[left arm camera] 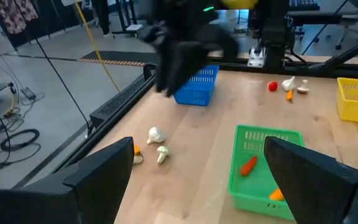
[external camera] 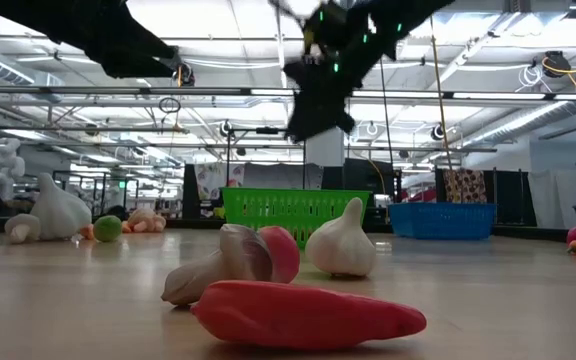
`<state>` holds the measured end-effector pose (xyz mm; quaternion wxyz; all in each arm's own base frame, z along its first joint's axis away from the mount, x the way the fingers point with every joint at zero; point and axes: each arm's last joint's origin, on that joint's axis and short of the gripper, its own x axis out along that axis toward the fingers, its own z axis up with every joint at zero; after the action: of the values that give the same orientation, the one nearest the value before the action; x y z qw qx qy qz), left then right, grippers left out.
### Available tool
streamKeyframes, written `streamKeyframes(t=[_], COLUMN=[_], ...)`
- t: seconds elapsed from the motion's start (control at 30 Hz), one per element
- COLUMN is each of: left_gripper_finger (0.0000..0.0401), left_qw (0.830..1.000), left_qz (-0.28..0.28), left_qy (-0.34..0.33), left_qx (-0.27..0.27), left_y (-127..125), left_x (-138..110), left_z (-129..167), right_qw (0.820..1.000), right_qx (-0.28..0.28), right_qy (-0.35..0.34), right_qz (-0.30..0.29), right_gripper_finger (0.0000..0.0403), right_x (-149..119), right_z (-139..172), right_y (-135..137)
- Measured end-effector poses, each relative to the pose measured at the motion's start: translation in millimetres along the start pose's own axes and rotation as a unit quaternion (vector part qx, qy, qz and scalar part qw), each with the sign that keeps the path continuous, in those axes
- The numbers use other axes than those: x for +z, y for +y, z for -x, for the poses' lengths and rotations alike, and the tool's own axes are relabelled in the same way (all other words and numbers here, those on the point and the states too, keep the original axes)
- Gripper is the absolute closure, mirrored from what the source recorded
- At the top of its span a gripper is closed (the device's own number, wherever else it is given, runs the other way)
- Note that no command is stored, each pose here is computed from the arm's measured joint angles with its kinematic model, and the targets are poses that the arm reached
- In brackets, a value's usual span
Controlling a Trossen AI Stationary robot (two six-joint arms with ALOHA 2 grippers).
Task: Sort produce into baskets
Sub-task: Put the yellow chili pepper into the green bin
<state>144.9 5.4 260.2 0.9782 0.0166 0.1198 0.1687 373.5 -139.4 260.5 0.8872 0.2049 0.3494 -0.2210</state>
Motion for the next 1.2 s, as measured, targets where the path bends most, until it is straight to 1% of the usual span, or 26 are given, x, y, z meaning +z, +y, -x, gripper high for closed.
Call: streamKeyframes(t=[0.1,0.17,0.3,0.33,0.4,0.5,0.6,0.73,0.83,0.9,1.0,1.13,1.2], left_gripper_finger=[0.0036,0.0036,0.0036,0.0036,0.0036,0.0036,0.0036,0.0036,0.0036,0.0036,0.0036,0.0036,0.0036], left_qw=[1.0,1.0,1.0,1.0,1.0,0.999,0.999,0.999,1.0,1.0,1.0,1.0,1.0], left_qz=[0.0,-0.003,-0.003,-0.004,-0.009,-0.013,-0.012,-0.013,-0.015,-0.018,-0.02,-0.019,-0.018], left_qy=[-0.009,-0.016,-0.026,-0.026,-0.026,-0.03,-0.033,-0.032,-0.025,-0.018,-0.013,-0.014,-0.016], left_qx=[0.0,0.0,0.0,0.0,0.0,0.001,0.001,0.0,0.0,0.0,0.0,0.0,-0.001], left_y=[0.1,0.1,0.1,0.1,0.1,0.1,0.1,0.1,0.1,0.1,0.1,0.1,0.0], left_x=[1.8,3.3,5.2,5.2,5.3,6.1,6.7,6.5,5.1,3.7,2.7,2.9,3.2], left_z=[0.0,0.1,0.2,0.1,0.2,0.2,0.2,0.2,0.1,0.1,0.0,0.0,0.0], right_qw=[0.995,0.99,0.98,0.978,0.974,0.972,0.967,0.956,0.951,0.951,0.946,0.937,0.937], right_qx=[-0.026,-0.039,-0.063,-0.063,-0.046,-0.03,-0.046,-0.07,-0.078,-0.076,-0.078,-0.064,-0.075], right_qy=[-0.008,-0.01,-0.005,0.0,0.012,0.042,0.094,0.157,0.176,0.177,0.186,0.213,0.213], right_qz=[-0.092,-0.133,-0.188,-0.201,-0.22,-0.228,-0.231,-0.239,-0.242,-0.241,-0.254,-0.268,-0.267], right_gripper_finger=[0.0282,0.0282,0.0282,0.0282,0.0282,0.0282,0.0282,0.0282,0.0282,0.0282,0.0282,0.0282,0.0282], right_x=[6.1,7.5,15.7,18.4,24.2,33.1,37.9,39.9,43.0,44.0,38.5,29.4,28.3], right_z=[-14.9,-25.2,-40.0,-43.8,-52.3,-67.4,-79.9,-96.6,-103.6,-108.3,-118.7,-129.1,-129.7], right_y=[-33.0,-52.3,-79.2,-83.4,-89.3,-90.9,-93.2,-95.7,-94.4,-92.1,-90.6,-89.7,-89.8])
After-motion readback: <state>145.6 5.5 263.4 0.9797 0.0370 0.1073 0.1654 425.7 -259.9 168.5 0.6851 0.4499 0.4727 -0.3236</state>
